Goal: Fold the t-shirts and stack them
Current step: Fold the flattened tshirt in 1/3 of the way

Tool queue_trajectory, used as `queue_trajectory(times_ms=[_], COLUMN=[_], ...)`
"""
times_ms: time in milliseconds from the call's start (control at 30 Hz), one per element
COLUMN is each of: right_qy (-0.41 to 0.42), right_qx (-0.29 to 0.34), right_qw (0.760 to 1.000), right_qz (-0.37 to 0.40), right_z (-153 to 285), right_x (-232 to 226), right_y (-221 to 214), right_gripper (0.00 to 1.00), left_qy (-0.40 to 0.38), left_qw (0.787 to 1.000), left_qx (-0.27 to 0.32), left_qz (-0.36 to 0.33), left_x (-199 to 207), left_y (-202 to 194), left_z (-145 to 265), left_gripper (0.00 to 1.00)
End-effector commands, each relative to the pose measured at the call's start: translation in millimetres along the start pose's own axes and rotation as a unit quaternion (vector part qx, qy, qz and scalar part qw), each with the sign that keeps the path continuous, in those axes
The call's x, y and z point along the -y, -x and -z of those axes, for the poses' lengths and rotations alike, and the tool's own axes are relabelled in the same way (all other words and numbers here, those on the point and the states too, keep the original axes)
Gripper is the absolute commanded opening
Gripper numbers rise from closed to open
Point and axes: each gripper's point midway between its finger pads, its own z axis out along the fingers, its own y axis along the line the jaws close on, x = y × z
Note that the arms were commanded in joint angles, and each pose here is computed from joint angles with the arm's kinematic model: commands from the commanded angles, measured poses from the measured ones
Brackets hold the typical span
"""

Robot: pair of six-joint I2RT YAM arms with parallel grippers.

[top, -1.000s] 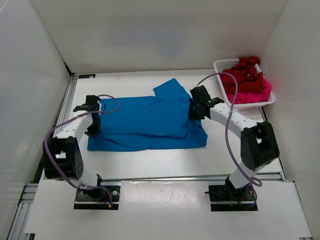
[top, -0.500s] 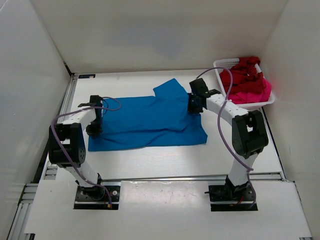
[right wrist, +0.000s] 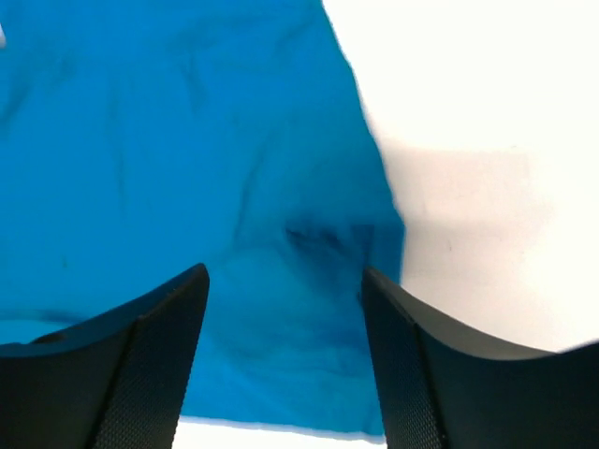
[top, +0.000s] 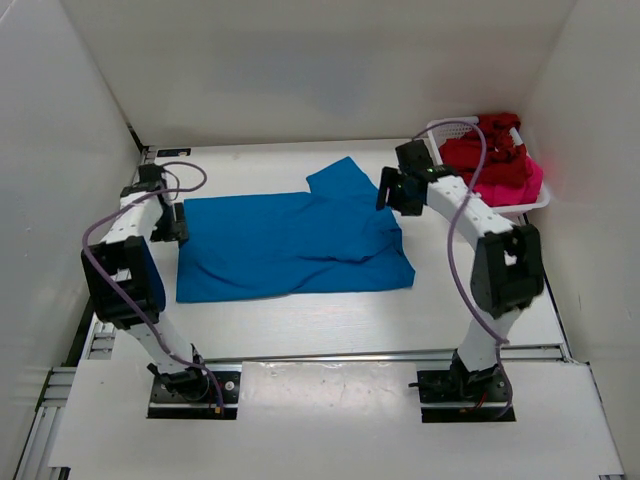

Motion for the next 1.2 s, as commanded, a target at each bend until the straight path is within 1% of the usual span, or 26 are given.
queue_trajectory(times_ms=[0,67,100,167,200,267,300,367,467,533,567,600,633,667,700,733,767,800,867,900,933,967,1033,1100,1133,1167], right_qy=[-0.006,0.01,-0.004,-0.012,0.001,0.016,0.021,0.011,0.007,0.014,0.016,0.019,0.023,0.025,0.03,0.033,0.045,0.045,0.051,0.052,0.048,0.039,0.009,-0.001,-0.016,-0.024], right_qx=[-0.028,-0.051,-0.081,-0.102,-0.124,-0.127,-0.133,-0.141,-0.155,-0.165,-0.165,-0.175,-0.177,-0.172,-0.175,-0.171,-0.176,-0.176,-0.178,-0.175,-0.163,-0.167,-0.155,-0.151,-0.161,-0.162], right_qw=[1.0,0.999,0.997,0.994,0.992,0.991,0.99,0.988,0.985,0.983,0.982,0.979,0.978,0.979,0.978,0.978,0.975,0.975,0.972,0.973,0.975,0.974,0.974,0.974,0.969,0.967], right_qz=[0.003,-0.007,-0.007,-0.022,-0.024,-0.04,-0.041,-0.056,-0.073,-0.082,-0.094,-0.101,-0.106,-0.105,-0.106,-0.117,-0.128,-0.128,-0.143,-0.142,-0.146,-0.146,-0.164,-0.172,-0.187,-0.194], right_z=[44,52,47,46,45,38,33,19,8,4,3,2,0,-2,-2,-3,-3,-3,1,4,12,17,36,53,62,67], right_x=[19,24,37,47,47,47,47,58,67,70,72,73,72,71,70,70,68,68,70,70,74,79,94,101,105,108], right_y=[-40,-66,-94,-115,-133,-139,-144,-154,-166,-174,-175,-180,-181,-178,-182,-179,-181,-181,-183,-182,-180,-189,-195,-211,-224,-231], right_gripper=[0.73,0.74,0.76,0.76,0.76,0.77,0.77,0.77,0.77,0.77,0.77,0.77,0.75,0.73,0.62,0.54,0.34,0.22,0.06,0.0,0.0,0.0,0.0,0.0,0.0,0.0], left_qy=[-0.052,-0.083,-0.095,-0.113,-0.113,-0.126,-0.13,-0.13,-0.13,-0.136,-0.136,-0.141,-0.141,-0.147,-0.147,-0.147,-0.147,-0.147,-0.142,-0.134,-0.128,-0.116,-0.076,-0.045,-0.022,-0.013], left_qw=[0.997,0.993,0.989,0.986,0.985,0.985,0.983,0.984,0.984,0.985,0.986,0.985,0.985,0.983,0.983,0.983,0.983,0.982,0.983,0.984,0.985,0.986,0.989,0.992,0.993,0.992], left_qx=[-0.059,-0.087,-0.115,-0.122,-0.13,-0.12,-0.128,-0.119,-0.117,-0.103,-0.098,-0.097,-0.097,-0.104,-0.104,-0.109,-0.109,-0.12,-0.112,-0.117,-0.116,-0.11,-0.118,-0.11,-0.11,-0.119], left_qz=[0.02,0.021,0.017,0.018,0.017,0.02,0.019,0.02,0.021,0.023,0.024,0.024,0.024,0.024,0.024,0.024,0.024,0.022,0.023,0.028,0.027,0.038,0.038,0.037,0.034,0.031], left_x=[-5,7,14,23,25,30,33,34,35,37,37,40,40,42,43,43,43,44,40,34,31,20,2,-11,-20,-24], left_y=[-45,-72,-99,-110,-118,-114,-116,-111,-107,-100,-98,-97,-97,-99,-99,-101,-101,-108,-108,-111,-112,-111,-117,-118,-119,-130], left_z=[18,14,11,4,1,-4,-6,-13,-17,-19,-20,-22,-22,-24,-24,-26,-26,-26,-20,-18,-15,-11,-5,5,9,14], left_gripper=[0.88,0.88,0.88,0.89,0.89,0.89,0.9,0.9,0.9,0.89,0.87,0.84,0.79,0.73,0.66,0.5,0.39,0.28,0.1,0.1,0.1,0.1,0.1,0.1,0.1,0.1])
